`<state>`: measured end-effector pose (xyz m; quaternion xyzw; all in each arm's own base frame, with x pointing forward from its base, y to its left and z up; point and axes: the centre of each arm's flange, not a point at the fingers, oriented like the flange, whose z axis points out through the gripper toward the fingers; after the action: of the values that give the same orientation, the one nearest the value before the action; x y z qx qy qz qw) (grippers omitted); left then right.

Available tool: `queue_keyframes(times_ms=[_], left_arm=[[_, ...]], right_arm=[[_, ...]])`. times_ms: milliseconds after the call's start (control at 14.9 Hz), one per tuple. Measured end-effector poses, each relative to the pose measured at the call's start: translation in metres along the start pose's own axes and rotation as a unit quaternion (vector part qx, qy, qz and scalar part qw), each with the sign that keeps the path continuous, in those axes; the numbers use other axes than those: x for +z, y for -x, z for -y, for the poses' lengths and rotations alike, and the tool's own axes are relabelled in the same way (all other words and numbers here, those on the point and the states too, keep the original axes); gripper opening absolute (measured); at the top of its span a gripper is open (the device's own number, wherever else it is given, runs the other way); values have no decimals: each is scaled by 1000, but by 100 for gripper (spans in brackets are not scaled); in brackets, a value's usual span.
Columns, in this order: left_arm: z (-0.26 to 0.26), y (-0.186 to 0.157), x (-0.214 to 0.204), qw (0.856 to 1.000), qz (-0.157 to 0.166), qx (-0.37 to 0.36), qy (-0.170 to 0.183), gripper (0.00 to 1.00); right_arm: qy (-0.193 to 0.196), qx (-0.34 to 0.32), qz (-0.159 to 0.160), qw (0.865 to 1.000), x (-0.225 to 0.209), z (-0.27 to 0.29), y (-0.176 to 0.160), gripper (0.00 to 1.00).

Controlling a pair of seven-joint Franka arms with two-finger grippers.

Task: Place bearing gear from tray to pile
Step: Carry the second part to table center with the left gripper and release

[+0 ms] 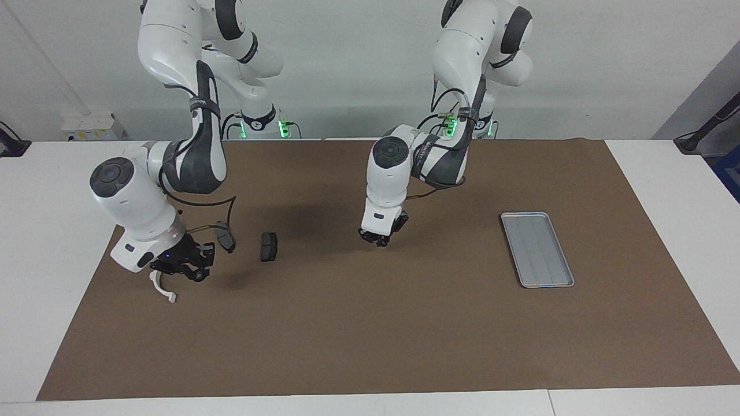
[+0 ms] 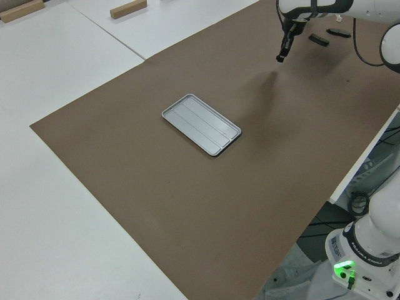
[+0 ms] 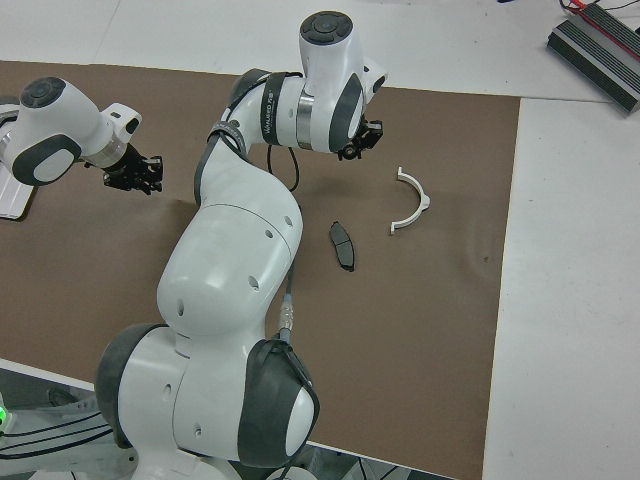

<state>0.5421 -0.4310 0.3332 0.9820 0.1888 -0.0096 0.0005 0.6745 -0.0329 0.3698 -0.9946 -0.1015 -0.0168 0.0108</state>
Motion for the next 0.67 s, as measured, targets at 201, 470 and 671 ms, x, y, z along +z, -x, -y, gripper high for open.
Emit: queue_keyframes(times_ms=[201, 470, 671], left_arm=[[-5, 12, 7, 1000, 1, -12, 7, 24], [-10, 27, 22, 1000, -4, -13, 20, 24], [-7, 30, 32, 1000, -4, -13, 19, 24]], right_arm=[[0, 1, 3, 1000, 23, 1, 8, 35], [1, -3, 3, 1000, 40, 0, 16, 35], [4, -7, -2, 1000, 54, -4, 21, 35]])
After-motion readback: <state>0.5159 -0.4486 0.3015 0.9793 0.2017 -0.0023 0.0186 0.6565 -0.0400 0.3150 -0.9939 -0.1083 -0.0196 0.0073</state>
